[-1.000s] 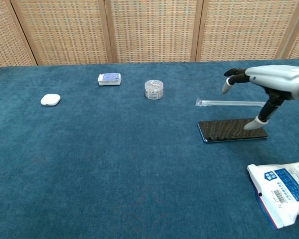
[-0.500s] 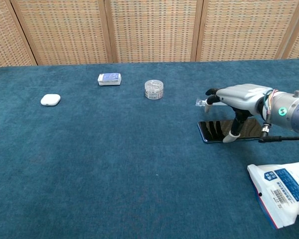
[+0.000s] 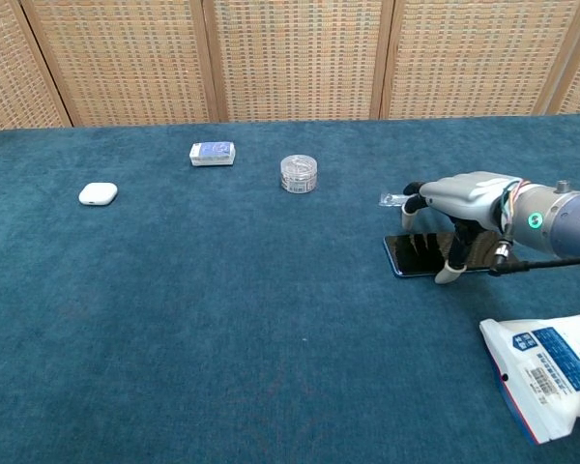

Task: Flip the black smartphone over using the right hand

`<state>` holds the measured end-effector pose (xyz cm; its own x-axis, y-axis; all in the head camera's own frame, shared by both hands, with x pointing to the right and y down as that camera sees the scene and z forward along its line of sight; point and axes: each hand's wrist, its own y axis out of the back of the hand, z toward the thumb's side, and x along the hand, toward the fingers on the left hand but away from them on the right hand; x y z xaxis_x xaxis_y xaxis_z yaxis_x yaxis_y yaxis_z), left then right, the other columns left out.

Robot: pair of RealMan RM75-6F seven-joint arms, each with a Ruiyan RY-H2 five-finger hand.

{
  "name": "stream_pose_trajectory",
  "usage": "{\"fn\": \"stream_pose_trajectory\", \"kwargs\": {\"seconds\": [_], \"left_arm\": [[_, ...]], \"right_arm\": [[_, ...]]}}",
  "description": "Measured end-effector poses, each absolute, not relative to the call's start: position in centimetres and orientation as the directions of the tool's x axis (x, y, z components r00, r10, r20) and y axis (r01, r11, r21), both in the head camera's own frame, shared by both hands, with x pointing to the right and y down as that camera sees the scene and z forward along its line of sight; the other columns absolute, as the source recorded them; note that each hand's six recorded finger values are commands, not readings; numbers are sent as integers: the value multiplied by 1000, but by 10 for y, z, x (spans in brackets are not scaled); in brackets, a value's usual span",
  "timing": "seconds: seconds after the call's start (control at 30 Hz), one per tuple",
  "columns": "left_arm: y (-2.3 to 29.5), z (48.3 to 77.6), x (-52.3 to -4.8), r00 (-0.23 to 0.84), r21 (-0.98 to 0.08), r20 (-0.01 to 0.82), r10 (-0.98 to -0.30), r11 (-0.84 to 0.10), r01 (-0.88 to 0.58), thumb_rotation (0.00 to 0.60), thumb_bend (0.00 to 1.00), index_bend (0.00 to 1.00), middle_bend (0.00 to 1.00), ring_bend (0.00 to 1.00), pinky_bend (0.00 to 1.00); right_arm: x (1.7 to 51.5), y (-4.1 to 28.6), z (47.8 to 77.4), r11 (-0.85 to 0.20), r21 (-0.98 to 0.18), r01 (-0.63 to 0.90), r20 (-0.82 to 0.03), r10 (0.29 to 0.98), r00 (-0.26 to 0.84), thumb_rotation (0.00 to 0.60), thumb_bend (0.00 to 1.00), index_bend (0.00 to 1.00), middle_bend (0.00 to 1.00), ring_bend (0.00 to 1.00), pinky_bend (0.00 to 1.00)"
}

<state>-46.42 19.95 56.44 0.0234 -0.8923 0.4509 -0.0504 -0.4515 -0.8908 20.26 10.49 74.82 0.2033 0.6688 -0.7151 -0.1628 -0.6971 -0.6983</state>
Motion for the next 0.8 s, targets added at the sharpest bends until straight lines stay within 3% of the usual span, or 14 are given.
{"fn": "stream_pose_trajectory", "kwargs": {"seconds": [0.23, 0.53, 0.8], "left_arm": [[198, 565, -465, 19, -889, 454, -891, -454, -52, 600, 0, 0, 0, 0, 0], [198, 565, -465, 20, -889, 455, -890, -455, -54, 600, 0, 0, 0, 0, 0], [198, 564, -465, 23, -888, 455, -890, -456, -58, 600, 0, 0, 0, 0, 0]], "right_arm": [[199, 104, 751, -704, -690, -165, -722, 660, 205, 600, 300, 488, 0, 0, 0], [191, 107, 743, -691, -711, -130, -698, 670, 252, 600, 337, 504, 0, 0, 0], [183, 105, 721, -708, -704, 58, -663, 685, 302, 600, 337, 504, 0, 0, 0]]}}
